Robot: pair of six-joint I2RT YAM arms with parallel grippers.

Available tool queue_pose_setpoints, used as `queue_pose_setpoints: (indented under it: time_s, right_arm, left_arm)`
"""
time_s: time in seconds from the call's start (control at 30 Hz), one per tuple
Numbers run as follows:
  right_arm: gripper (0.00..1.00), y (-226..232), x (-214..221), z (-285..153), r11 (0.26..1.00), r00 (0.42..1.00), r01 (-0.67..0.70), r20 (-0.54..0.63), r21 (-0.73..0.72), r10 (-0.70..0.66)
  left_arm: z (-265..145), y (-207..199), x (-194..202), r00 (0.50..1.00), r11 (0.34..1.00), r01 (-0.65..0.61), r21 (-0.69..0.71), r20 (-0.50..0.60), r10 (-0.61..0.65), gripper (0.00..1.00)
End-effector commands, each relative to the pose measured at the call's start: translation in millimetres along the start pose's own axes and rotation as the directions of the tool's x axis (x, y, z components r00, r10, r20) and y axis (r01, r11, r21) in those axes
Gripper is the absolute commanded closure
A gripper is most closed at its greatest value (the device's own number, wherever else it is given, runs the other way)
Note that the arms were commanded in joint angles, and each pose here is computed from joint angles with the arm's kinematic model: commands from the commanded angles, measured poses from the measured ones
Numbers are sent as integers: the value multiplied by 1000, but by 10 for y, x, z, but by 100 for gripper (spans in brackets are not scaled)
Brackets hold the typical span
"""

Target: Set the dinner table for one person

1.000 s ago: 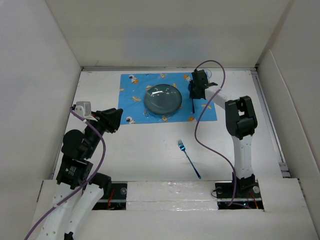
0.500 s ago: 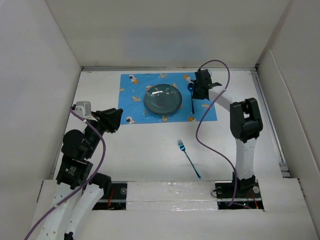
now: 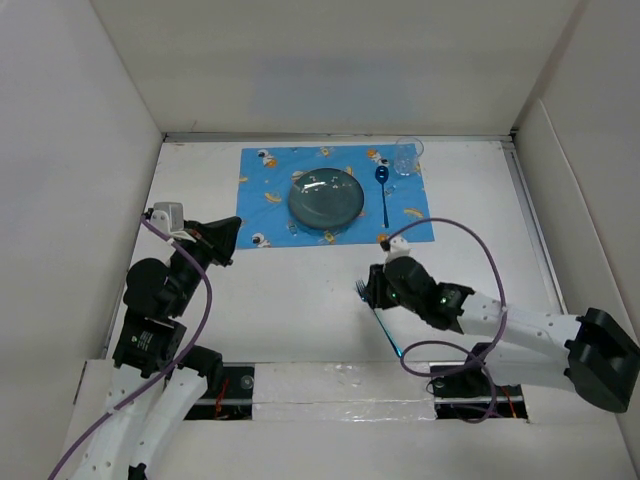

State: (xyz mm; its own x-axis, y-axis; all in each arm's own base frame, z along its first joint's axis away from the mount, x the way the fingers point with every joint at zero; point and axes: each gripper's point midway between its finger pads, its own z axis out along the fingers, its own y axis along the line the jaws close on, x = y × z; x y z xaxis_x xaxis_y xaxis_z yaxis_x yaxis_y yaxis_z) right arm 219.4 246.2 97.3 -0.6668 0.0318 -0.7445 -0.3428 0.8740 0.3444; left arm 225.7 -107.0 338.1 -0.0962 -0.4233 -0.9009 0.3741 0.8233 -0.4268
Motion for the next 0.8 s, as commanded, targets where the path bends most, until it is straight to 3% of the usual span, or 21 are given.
queue_pose_setpoints:
  time_s: [0.0, 0.03, 0.07, 0.1, 0.27, 0.37, 0.53, 0.63, 0.77]
  right_arm:
    - [54, -260, 331, -153, 986, 994, -97, -29, 138, 102]
    - [51, -207, 439, -190, 988, 992, -94, -72, 122, 104]
    - [41, -133, 473, -219, 991, 991, -89, -91, 95, 98]
    - [39, -69, 488, -227, 990, 989, -111, -93, 84, 119]
    - [40, -212, 592, -152, 973, 987, -47, -139, 228, 80]
    - [55, -181, 725, -71, 967, 978, 15, -205, 253, 39]
    - [55, -249, 791, -26, 931, 973, 60, -229, 359, 26]
    - [63, -267, 882, 6, 912, 960, 100, -281, 397, 17]
    - [92, -224, 1017, 42, 897, 948, 133, -319, 421, 9]
  left_arm:
    - [8, -97, -85, 1000, 999, -1, 42, 26, -1, 99]
    - [2, -96, -94, 1000, 999, -1, 41, 30, -1, 89]
    - [4, -91, -96, 1000, 999, 0, 37, 30, -1, 84]
    - [10, -84, -95, 1000, 999, 0, 33, 28, -1, 80]
    - [10, -87, -82, 1000, 999, 1, 37, 26, -2, 74]
    - [5, -86, -86, 1000, 999, 0, 36, 27, -1, 74]
    - [18, -62, -88, 1000, 1000, -1, 22, 27, 0, 74]
    - [-3, -82, -108, 999, 1000, -2, 31, 35, 1, 74]
    - [1, -65, -94, 1000, 1000, -3, 23, 28, 2, 74]
